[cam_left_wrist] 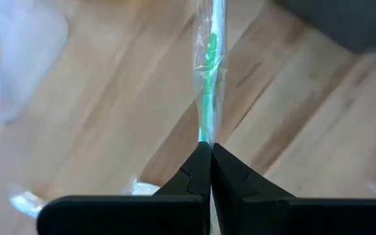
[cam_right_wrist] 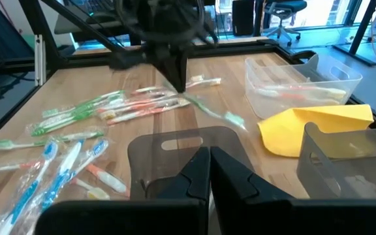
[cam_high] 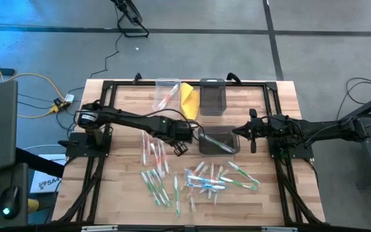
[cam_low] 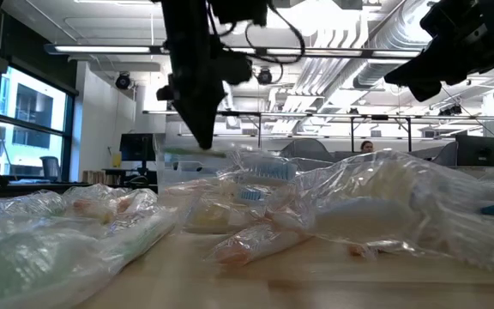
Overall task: Pick & Place Toothbrushes
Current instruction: Put the green toothbrush into the bottom black transparent bin
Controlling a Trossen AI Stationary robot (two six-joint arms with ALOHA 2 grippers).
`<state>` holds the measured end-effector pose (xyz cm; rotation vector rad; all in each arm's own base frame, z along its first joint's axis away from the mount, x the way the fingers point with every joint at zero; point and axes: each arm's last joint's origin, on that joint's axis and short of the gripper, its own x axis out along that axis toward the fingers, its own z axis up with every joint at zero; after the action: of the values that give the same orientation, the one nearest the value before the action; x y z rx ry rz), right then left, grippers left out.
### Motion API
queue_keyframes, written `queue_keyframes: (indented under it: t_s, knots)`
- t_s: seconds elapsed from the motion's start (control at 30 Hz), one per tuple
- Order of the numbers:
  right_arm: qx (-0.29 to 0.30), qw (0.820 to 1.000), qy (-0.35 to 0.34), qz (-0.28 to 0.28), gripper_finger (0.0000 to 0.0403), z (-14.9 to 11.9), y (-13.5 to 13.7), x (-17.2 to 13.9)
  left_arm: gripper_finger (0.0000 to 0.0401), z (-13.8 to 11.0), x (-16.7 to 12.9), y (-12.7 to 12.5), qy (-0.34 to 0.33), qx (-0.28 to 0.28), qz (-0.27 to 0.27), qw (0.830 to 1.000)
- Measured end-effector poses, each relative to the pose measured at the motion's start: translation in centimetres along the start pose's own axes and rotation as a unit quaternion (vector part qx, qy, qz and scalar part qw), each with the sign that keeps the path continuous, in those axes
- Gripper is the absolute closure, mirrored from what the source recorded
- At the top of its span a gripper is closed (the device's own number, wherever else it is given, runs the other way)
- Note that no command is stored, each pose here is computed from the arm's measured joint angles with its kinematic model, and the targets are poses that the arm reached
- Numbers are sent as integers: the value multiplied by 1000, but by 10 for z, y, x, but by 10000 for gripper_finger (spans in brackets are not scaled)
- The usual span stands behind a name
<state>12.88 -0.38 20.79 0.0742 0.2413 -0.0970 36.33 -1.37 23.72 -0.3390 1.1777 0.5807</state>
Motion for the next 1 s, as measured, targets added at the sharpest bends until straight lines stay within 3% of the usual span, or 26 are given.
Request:
queue_keyframes:
  t_s: [0.2, 0.37, 0.57, 0.7, 0.9, 1.0]
  knots:
    - [0, 1000, 0, 0, 399, 0, 0, 0, 400, 3, -28, 16, -39, 67, 8, 997]
    - [10, 1000, 0, 0, 399, 0, 0, 0, 400, 11, -41, 38, -57, 85, 32, 994]
    - [28, 1000, -1, 3, 399, 0, 0, 0, 401, 19, -41, 63, -42, 111, 54, 991]
    - [28, 1000, 0, 13, 399, 0, 1, 0, 401, 21, -32, 79, -22, 99, 62, 993]
    - [41, 999, -1, 16, 399, 1, 1, 0, 401, 5, -17, 83, 8, 82, -26, 996]
    - [41, 999, -13, 16, 399, 3, 1, 0, 401, 11, -14, 72, -65, 90, -82, 990]
